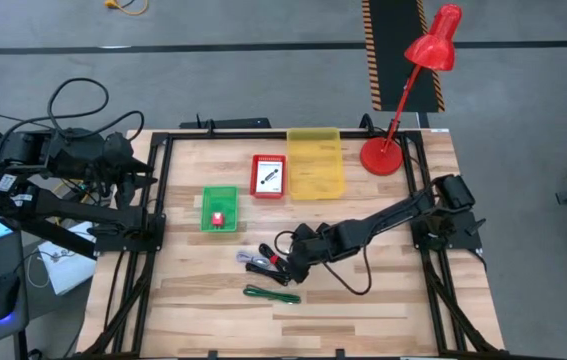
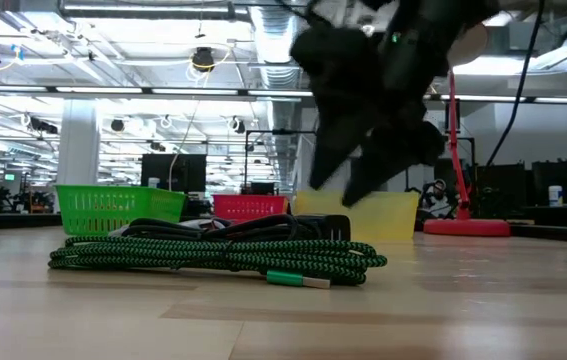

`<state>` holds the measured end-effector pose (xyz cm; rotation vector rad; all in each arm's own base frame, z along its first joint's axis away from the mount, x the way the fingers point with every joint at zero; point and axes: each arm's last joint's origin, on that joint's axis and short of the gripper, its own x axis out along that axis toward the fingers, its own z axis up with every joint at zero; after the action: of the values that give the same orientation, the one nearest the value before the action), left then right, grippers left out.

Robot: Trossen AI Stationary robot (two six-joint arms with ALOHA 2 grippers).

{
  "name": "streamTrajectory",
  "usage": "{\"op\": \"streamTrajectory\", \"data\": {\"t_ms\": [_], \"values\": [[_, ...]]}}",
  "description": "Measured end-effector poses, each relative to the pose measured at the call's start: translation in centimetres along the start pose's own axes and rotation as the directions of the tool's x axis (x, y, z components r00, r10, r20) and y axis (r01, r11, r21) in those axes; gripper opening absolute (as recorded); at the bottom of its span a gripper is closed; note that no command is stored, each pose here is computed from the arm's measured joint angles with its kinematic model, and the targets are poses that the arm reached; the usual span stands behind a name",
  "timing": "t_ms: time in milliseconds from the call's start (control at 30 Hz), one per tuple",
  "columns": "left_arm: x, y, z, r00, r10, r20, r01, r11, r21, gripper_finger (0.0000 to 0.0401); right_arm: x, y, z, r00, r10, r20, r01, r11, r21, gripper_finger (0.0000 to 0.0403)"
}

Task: Pick and place items into bin
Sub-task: Put the black charger adapter into the green bin

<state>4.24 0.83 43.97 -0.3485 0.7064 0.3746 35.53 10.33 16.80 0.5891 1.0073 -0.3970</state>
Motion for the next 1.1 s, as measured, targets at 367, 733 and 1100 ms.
{"op": "streamTrajectory", "data": {"t_ms": [367, 733, 1100], "values": [[0.0, 0.0, 0.0, 1.000, 0.000, 0.000, 0.000, 1.000, 0.000, 0.0154, 2.3, 0.9, 0.4, 0.998, -0.034, -0.046, 0.031, 0.998, -0.062, 0.0245], [0.0, 0.0, 0.0, 1.000, 0.000, 0.000, 0.000, 1.000, 0.000, 0.0154, 4.3, 0.4, 0.1, 0.989, -0.107, -0.099, 0.098, 0.991, -0.093, 0.0244], [0.0, 0.0, 0.0, 1.000, 0.000, 0.000, 0.000, 1.000, 0.000, 0.0154, 4.3, 0.3, 0.1, 0.989, -0.112, -0.101, 0.101, 0.988, -0.114, 0.0169]]}}
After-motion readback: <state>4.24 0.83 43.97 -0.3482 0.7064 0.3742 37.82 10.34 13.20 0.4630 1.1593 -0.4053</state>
